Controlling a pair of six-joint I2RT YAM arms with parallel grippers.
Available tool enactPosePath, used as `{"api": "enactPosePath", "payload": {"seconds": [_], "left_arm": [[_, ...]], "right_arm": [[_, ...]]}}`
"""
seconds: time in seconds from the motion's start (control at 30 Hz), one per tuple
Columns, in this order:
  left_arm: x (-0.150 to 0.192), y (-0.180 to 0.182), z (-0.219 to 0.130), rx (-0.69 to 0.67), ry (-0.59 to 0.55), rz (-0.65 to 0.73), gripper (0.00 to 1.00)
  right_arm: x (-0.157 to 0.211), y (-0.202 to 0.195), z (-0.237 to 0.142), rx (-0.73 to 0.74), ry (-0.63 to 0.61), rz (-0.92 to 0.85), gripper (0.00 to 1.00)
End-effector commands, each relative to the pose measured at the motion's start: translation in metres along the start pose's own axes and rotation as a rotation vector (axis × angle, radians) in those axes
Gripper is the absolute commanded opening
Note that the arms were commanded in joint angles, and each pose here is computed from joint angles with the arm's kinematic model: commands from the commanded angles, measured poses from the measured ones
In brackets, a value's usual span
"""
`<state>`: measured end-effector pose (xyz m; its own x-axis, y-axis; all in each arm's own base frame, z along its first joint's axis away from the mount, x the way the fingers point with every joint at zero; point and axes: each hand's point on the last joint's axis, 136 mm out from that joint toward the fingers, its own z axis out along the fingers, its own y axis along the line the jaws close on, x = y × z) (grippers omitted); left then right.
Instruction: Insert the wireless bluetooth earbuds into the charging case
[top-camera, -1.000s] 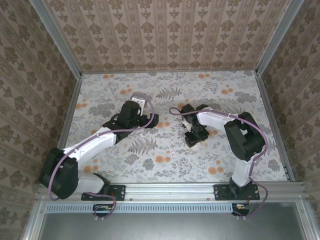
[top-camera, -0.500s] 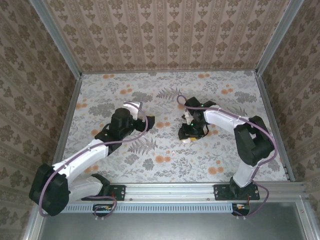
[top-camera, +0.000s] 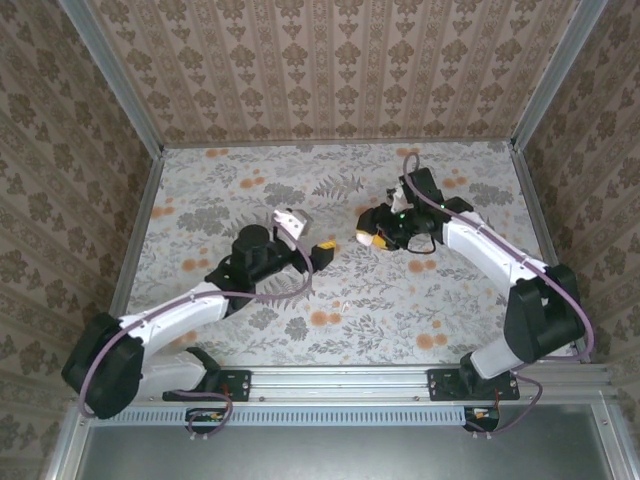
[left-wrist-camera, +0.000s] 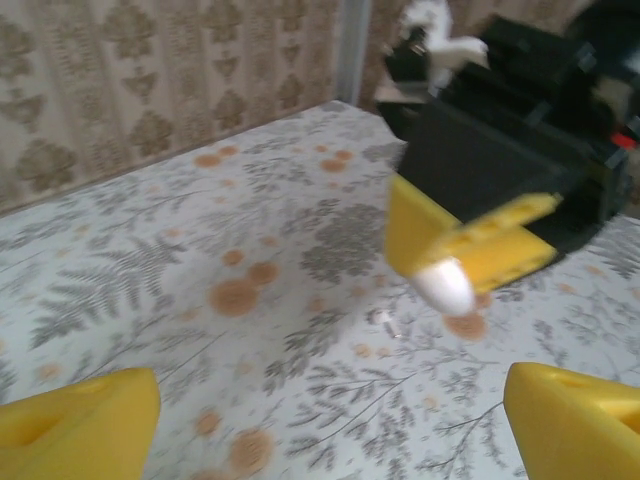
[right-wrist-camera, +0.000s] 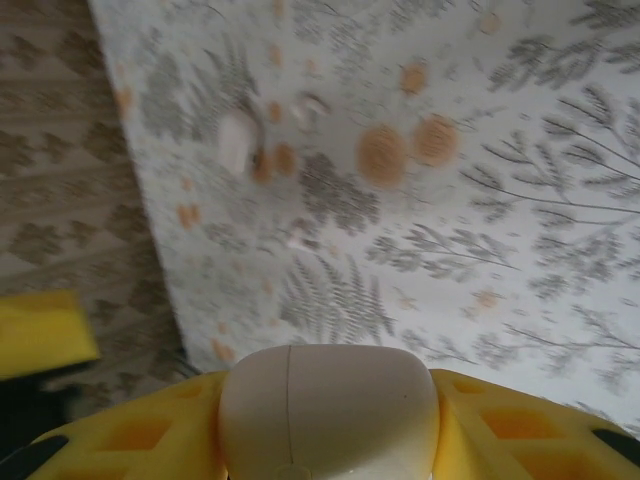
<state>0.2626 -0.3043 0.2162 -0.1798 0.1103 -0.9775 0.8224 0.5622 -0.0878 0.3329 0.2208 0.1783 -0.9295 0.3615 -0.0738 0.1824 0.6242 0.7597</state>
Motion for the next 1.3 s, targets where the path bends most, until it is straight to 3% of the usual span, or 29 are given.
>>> {"api": "enactPosePath", "payload": {"seconds": [0.0, 0.23, 0.47, 0.77, 1.13, 1.27], "left_arm": [[-0.041, -0.022, 0.013, 0.066, -0.136, 0.060, 0.87], [-0.059, -0.019, 0.036, 0.052, -0.184, 0.012, 0.83], [-0.054, -0.009, 0.051, 0.019, -0.146, -0.057, 0.81], [-0.056, -0.015, 0.064, 0.107, -0.128, -0.102, 0.75], [-0.059, -0.014, 0.068, 0.141, -0.128, -0.110, 0.51], [-0.062, -0.011, 0.065, 0.150, -0.136, -0.118, 0.34]], "right_arm": [[-0.009, 0.031, -0.012, -0.149, -0.051, 0.130, 0.50], [-0.012, 0.053, -0.030, -0.240, -0.100, 0.195, 0.51], [-0.012, 0.063, -0.041, -0.266, -0.115, 0.199, 0.51], [-0.011, 0.064, -0.043, -0.275, -0.117, 0.206, 0.52], [-0.011, 0.068, -0.044, -0.284, -0.118, 0.208, 0.52], [-0.011, 0.069, -0.044, -0.284, -0.120, 0.202, 0.56]]}}
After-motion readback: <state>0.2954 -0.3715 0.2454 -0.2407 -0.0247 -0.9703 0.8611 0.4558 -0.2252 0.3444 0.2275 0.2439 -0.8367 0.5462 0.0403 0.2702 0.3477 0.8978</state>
